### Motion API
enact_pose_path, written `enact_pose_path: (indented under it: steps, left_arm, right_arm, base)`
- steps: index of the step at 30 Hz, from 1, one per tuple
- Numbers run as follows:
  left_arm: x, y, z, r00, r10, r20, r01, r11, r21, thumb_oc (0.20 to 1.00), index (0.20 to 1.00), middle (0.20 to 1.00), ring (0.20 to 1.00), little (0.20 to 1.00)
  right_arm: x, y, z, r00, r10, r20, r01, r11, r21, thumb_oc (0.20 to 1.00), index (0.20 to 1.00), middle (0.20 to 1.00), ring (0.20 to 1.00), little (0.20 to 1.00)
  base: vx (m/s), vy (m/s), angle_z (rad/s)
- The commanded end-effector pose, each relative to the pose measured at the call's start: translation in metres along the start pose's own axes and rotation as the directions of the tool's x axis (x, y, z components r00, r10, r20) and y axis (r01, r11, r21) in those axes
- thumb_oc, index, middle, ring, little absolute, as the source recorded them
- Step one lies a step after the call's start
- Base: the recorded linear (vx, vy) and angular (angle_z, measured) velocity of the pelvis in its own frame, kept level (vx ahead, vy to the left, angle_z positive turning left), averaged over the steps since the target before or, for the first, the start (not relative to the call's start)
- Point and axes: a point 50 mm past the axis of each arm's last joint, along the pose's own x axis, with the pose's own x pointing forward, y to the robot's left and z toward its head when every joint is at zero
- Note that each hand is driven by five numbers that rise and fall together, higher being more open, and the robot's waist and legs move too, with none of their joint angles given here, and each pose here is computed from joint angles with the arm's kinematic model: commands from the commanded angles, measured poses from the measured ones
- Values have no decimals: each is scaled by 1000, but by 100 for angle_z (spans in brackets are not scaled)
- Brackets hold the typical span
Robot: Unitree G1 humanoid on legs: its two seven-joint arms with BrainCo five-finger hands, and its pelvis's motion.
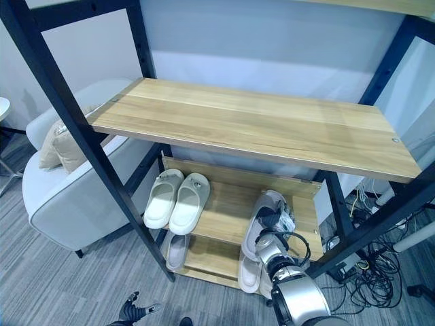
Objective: Arrange the slippers neatly on the shoe rack.
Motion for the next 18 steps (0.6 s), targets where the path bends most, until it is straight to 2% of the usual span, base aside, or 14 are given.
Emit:
enact_pose_path:
  steps: [1, 5, 11, 18]
  left_arm:
    - [-53, -19, -100, 935, -76, -348, 121, 986, 111, 1000, 1000, 1000, 1000, 1000]
    - [-54, -20, -100, 934, -76, -350, 117, 989, 95, 1000, 1000, 1000, 1000, 1000]
    - [-52, -23, -97, 934, -76, -348, 102, 993, 58, 1000, 1000, 1000, 1000, 1000]
    - [-51, -28, -94, 933, -82, -351, 101, 994, 39, 1000, 1000, 1000, 1000, 1000]
  right_arm:
    - [13, -19, 16, 994, -91, 64, 90, 996, 27, 200, 200, 200, 200, 200]
    - [10, -20, 20, 984, -143, 102, 138, 989, 54, 200, 200, 200, 200, 200]
    - [-1, -37, 32, 928, -250, 277, 213, 965, 156, 200, 200, 200, 200, 200]
    - [-29, -39, 9, 894, -229, 386, 188, 972, 140, 200, 200, 200, 200, 200]
  base:
    - [0, 0, 0]
    - [-1, 5, -1]
    - [-16, 16, -4]
    - [-29, 23, -13]
